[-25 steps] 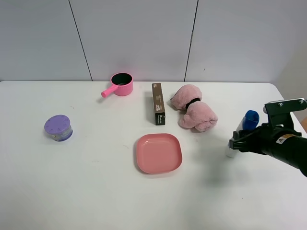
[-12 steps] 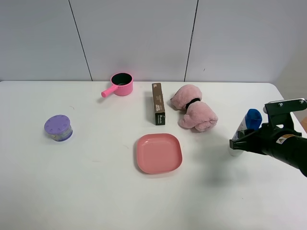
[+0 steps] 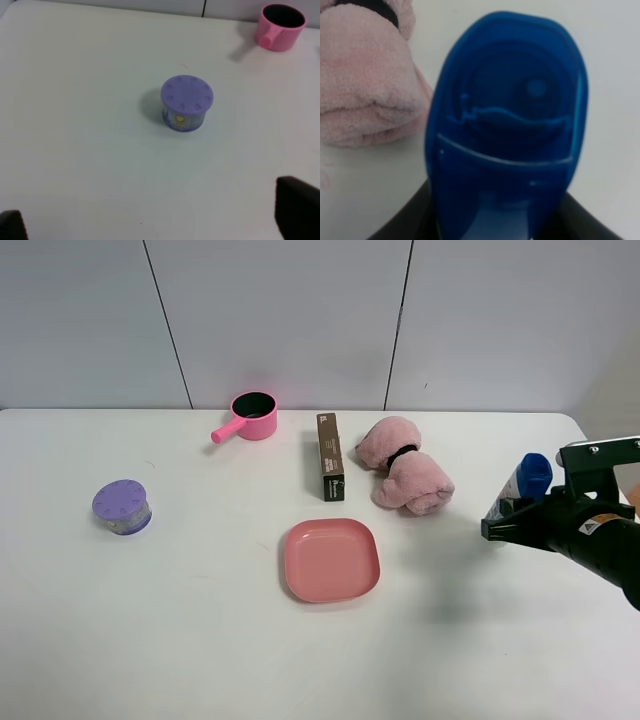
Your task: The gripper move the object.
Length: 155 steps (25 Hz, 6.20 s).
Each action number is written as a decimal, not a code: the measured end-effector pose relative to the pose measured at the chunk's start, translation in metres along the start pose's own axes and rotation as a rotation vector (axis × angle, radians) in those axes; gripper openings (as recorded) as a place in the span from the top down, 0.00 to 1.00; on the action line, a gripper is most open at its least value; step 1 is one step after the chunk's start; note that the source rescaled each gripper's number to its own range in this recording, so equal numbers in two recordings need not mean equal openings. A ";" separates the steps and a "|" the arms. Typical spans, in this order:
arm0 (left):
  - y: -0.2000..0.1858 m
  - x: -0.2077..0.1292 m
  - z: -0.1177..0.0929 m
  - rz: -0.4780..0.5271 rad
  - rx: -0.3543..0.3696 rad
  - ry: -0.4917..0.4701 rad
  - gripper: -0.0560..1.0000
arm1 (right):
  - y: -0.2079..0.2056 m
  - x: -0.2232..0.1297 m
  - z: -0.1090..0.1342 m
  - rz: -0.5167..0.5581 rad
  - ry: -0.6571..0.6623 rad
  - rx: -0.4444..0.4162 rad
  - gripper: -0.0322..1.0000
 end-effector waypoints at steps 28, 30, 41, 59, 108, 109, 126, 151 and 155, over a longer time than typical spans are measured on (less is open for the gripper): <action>0.000 0.000 0.000 0.000 0.001 0.000 0.00 | -0.045 0.197 0.165 -0.142 0.002 0.533 0.96; 0.000 0.000 0.000 0.000 0.001 0.000 0.00 | -0.038 0.195 0.192 -0.091 -0.034 0.580 0.96; 0.000 0.000 0.000 0.000 0.001 0.000 0.00 | -0.006 0.181 0.293 0.112 -0.265 0.689 0.96; 0.000 0.000 0.000 0.000 0.001 0.000 0.00 | 0.018 0.144 0.346 0.163 -0.500 0.713 0.96; 0.000 0.000 0.000 0.000 0.001 0.000 0.00 | 0.088 0.062 0.393 0.161 -0.521 0.705 0.97; 0.000 0.000 0.000 0.000 0.001 0.000 0.00 | 0.088 0.062 0.393 0.160 -0.521 0.705 0.97; 0.000 0.000 0.000 0.000 0.000 0.000 0.00 | 0.088 0.062 0.394 0.158 -0.520 0.706 0.83; 0.000 0.000 0.000 0.000 0.000 0.000 0.00 | 0.068 0.085 0.389 0.165 -0.467 0.707 0.17; 0.000 0.000 0.000 0.000 0.000 0.000 0.00 | 0.057 0.088 0.381 0.237 -0.446 0.688 0.17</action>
Point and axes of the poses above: a point on each arm's last joint axis where the gripper is mounted, y pointing out along that axis toward the gripper, z along the wrist's bending axis when the last joint is at zero, x = y × z, the point moved 6 cm from there along y, pointing out along that axis toward the gripper, and after that the axes turned 1 degree about y, right-handed, at the moved point
